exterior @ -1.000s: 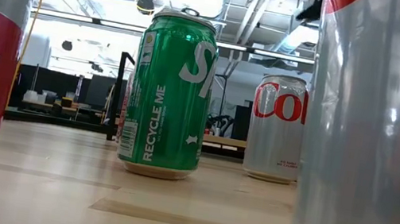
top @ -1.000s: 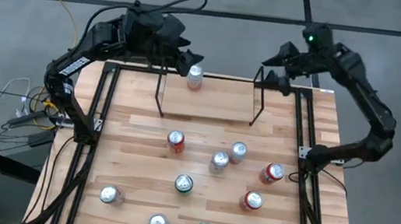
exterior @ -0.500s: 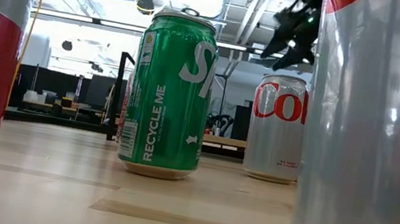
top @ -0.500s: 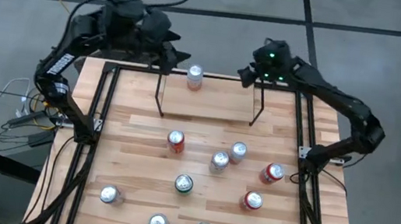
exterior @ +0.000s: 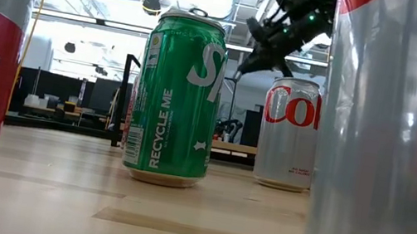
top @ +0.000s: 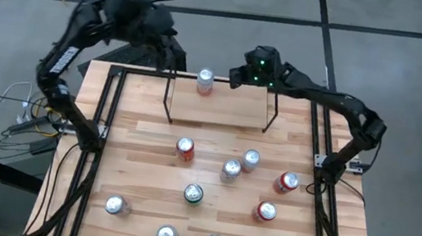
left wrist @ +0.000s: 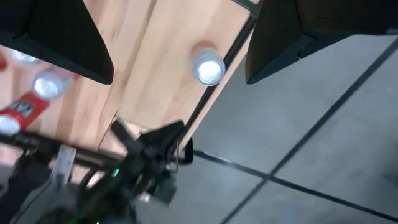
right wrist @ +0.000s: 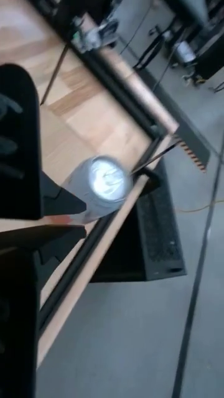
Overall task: Place canned beverage on shelf
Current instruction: Put the top left white orange soda can on the shelf
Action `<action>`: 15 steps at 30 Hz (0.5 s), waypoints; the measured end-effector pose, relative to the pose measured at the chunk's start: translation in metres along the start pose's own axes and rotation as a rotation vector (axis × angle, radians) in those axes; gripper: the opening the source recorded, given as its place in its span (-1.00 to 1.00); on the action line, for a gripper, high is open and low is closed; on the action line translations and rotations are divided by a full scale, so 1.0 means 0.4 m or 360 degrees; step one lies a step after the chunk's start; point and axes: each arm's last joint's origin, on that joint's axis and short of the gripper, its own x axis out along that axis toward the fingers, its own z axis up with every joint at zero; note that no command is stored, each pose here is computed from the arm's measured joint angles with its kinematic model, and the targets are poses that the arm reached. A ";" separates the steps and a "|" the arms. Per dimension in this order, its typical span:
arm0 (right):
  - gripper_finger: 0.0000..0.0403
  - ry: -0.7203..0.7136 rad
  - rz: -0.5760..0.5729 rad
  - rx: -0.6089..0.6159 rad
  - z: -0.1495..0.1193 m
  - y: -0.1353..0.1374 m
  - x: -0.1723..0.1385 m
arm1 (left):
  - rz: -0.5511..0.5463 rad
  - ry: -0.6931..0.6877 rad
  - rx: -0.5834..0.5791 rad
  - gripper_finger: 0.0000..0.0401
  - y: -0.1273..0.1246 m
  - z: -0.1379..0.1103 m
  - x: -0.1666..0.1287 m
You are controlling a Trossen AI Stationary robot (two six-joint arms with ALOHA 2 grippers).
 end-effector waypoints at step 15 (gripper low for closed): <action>-0.97 -0.0231 0.0072 -0.0213 0.092 0.045 -0.285 | -0.0205 0.0239 0.0046 0.74 0.110 -0.061 0.430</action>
